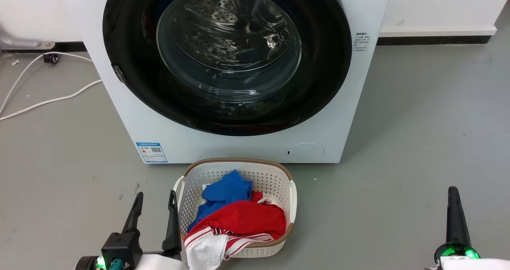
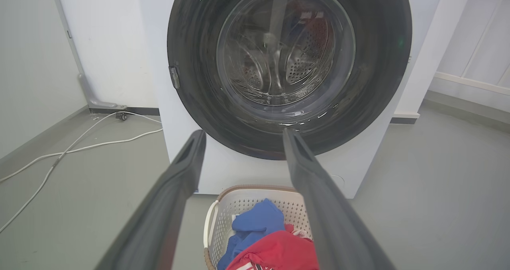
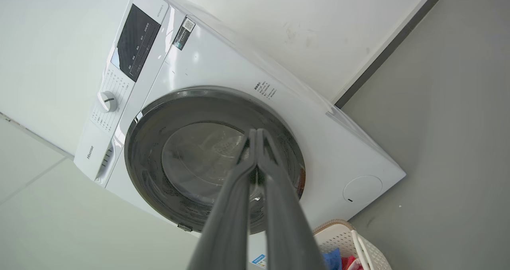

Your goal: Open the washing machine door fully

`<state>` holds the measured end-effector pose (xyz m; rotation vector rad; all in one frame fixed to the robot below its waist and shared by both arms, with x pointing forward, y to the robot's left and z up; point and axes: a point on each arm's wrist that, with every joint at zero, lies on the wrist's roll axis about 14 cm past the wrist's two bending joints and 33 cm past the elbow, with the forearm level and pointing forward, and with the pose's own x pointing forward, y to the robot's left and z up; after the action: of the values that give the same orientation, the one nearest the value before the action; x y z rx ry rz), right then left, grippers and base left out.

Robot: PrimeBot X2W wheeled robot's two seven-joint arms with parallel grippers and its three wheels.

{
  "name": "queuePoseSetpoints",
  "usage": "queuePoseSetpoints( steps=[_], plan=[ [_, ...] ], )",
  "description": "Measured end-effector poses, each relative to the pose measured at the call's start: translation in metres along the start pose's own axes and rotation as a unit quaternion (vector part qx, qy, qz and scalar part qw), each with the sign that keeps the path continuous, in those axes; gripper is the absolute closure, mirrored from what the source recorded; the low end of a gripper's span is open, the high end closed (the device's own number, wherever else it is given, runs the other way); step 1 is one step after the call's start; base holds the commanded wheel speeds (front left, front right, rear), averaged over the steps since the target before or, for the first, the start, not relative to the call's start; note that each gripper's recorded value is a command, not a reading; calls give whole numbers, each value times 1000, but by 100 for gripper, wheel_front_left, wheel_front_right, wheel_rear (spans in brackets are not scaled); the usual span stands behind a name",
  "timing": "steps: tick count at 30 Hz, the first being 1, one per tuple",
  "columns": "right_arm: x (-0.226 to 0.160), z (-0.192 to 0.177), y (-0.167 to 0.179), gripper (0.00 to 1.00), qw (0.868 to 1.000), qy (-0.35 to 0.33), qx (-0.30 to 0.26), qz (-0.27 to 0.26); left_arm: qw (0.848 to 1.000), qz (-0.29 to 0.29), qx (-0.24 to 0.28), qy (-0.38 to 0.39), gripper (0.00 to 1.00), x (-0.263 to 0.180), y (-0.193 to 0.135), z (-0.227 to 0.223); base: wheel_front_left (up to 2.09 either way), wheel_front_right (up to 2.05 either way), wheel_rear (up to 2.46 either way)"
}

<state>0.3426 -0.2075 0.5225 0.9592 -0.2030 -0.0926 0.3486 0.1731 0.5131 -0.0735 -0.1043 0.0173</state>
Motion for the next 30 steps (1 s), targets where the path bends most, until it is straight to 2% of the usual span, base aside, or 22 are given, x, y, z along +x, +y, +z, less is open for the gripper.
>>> queuePoseSetpoints(
  steps=[1, 4, 10, 15, 21, 30],
  plan=[
    [-2, -1, -3, 100, 997, -4, 71, -16, 1000, 0, 0, 2, 0, -1, 0, -1, 0, 0, 0],
    [-4, 1, -6, 100, 991, -9, 128, -28, 1000, -1, 0, 2, 0, -1, 0, -1, 0, 0, 0],
    [-5, 0, -7, 100, 975, 19, 220, -35, 1000, 0, 1, 3, 0, -1, 0, -2, 0, 0, 0],
    [-5, -1, -6, 100, 960, 48, 275, -33, 1000, 1, 1, 4, 0, -1, 1, -2, 0, 0, 0],
    [-6, 1, -8, 100, 954, 60, 290, -33, 1000, 4, 3, 3, 0, -2, 3, -2, 0, 0, 0],
    [-2, -2, -11, 100, 955, 68, 288, -35, 1000, 14, 8, -2, 0, -3, 8, 2, 0, 0, 0]
  ],
)
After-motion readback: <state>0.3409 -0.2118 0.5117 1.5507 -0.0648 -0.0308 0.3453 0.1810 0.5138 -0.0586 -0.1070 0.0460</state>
